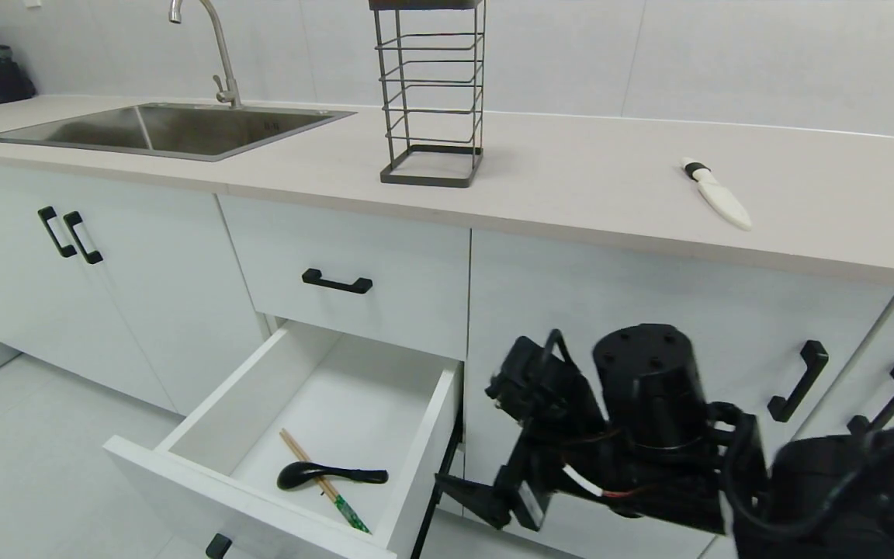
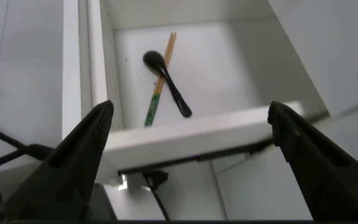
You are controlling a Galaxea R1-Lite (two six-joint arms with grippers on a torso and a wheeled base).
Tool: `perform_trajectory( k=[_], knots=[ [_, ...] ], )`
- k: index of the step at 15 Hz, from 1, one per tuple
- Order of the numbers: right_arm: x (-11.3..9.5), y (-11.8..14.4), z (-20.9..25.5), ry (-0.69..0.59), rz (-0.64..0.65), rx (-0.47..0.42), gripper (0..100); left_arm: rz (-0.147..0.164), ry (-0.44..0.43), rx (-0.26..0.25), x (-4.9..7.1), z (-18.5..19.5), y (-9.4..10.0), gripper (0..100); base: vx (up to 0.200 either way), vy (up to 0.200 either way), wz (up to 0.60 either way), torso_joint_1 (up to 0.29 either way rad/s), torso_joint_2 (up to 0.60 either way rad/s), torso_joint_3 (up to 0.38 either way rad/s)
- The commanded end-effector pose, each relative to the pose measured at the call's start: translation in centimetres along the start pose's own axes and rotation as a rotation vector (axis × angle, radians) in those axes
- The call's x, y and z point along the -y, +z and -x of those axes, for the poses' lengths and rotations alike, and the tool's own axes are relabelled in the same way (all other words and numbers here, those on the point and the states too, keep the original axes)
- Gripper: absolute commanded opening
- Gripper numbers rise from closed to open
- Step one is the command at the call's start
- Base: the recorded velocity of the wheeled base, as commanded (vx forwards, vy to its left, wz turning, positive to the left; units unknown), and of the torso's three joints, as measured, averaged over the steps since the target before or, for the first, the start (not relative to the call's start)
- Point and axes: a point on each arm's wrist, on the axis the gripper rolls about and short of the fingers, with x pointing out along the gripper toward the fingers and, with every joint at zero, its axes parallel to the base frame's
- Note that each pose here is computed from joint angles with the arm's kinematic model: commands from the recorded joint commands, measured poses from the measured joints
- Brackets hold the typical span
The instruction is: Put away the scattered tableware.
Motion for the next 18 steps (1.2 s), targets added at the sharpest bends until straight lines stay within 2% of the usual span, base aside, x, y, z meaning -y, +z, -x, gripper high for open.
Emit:
perform_trajectory(
  k=[1,3,5,8,10,12,15,18],
  knots=[
    [-0.1,-1.6,7.2,-0.017,-0.015,0.03,100,0.0,-0.001,-0.001,0.0,0.0,0.0,100,0.0,0.0,0.0,0.0,0.0,0.0],
    [-0.6,-4.2,10.0,-0.01,-0.032,-0.012,100,0.0,-0.001,-0.001,0.0,0.0,0.0,100,0.0,0.0,0.0,0.0,0.0,0.0],
    [-0.8,-5.0,11.4,-0.019,-0.039,-0.007,100,0.0,-0.001,-0.001,0.0,0.0,0.0,100,0.0,0.0,0.0,0.0,0.0,0.0],
    [-1.2,-5.5,15.1,-0.064,-0.033,0.088,100,0.0,0.001,-0.001,0.0,0.0,0.0,100,0.0,0.0,0.0,0.0,0.0,0.0],
    [-0.7,-5.6,17.3,-0.149,-0.041,0.162,100,0.0,-0.001,-0.001,0.0,0.0,0.0,100,0.0,0.0,0.0,0.0,0.0,0.0],
    [-0.1,-6.3,18.6,-0.245,-0.073,0.182,100,0.0,-0.001,-0.001,0.0,0.0,0.0,100,0.0,0.0,0.0,0.0,0.0,0.0],
    [-0.8,-7.9,20.7,-0.305,-0.077,0.229,100,0.0,-0.001,-0.001,0.0,0.0,0.0,100,0.0,0.0,0.0,0.0,0.0,0.0],
    [-1.6,-8.6,23.8,-0.455,-0.055,0.358,100,0.0,-0.001,-0.001,0.0,0.0,0.0,100,0.0,0.0,0.0,0.0,0.0,0.0]
  ],
)
